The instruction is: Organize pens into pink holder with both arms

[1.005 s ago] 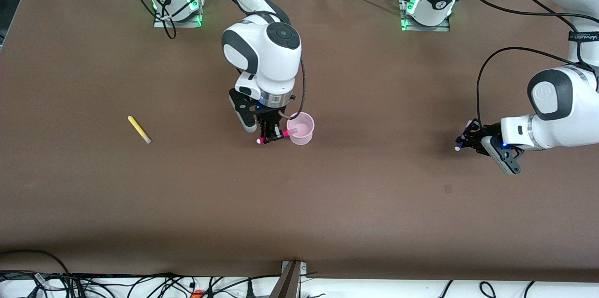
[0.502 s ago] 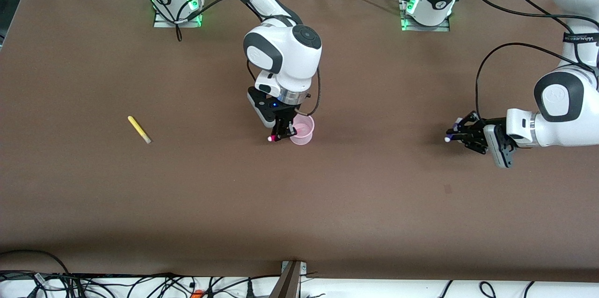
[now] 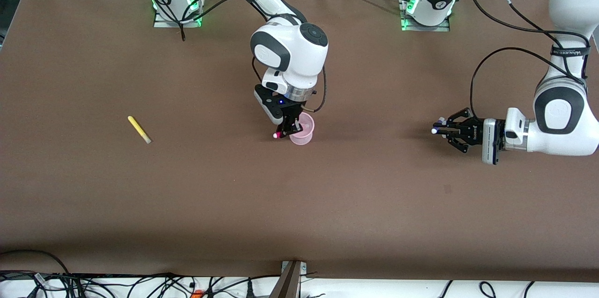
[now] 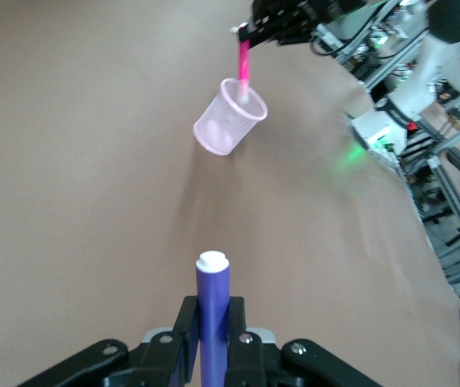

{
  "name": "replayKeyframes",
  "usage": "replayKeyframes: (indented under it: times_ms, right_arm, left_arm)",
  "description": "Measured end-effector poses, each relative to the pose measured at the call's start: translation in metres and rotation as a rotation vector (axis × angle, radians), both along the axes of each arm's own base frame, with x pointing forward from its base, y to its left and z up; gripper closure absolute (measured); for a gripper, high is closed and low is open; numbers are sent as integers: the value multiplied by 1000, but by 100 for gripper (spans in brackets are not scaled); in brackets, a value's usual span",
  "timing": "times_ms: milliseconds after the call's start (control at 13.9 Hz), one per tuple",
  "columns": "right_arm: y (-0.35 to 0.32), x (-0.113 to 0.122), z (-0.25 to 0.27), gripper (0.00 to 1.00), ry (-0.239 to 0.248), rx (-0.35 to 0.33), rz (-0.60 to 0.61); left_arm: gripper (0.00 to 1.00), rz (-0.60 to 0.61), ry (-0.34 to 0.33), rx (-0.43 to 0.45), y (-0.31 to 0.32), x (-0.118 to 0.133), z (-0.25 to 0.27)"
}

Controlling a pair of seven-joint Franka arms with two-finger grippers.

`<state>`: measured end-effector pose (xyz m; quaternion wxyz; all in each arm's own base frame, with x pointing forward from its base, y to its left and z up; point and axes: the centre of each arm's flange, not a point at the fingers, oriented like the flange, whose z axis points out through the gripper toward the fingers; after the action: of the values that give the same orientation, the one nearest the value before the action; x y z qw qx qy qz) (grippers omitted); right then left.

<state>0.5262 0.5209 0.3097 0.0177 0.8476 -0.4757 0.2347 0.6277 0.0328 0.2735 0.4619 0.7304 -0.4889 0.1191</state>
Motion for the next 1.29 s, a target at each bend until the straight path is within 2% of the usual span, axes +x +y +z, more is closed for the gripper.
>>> replayKeyframes:
  times_ms: [215,646,789,1148,1220,1292]
  right_arm:
    - [3,-4,-7,84,6,-15,7]
    - [6,-8,-15,83,12,-27,15]
    - [4,-6,-15,68,8,-30,12]
    - [-13,10,3,16,-3,-92,35]
    - [-22,17,19,7,11,-109,46]
    - [-36,26,39,6,49,-114,63]
  left_arm:
    - [82,-39,-39,-78,-5,10,5]
    - [82,-69,-34,-156,-12,8,9]
    - [82,-69,-34,-163,-13,8,10]
    - [82,-70,-42,-182,-19,10,14]
    - [82,-70,-50,-190,-21,12,17]
    - [82,-71,-60,-199,-24,14,21]
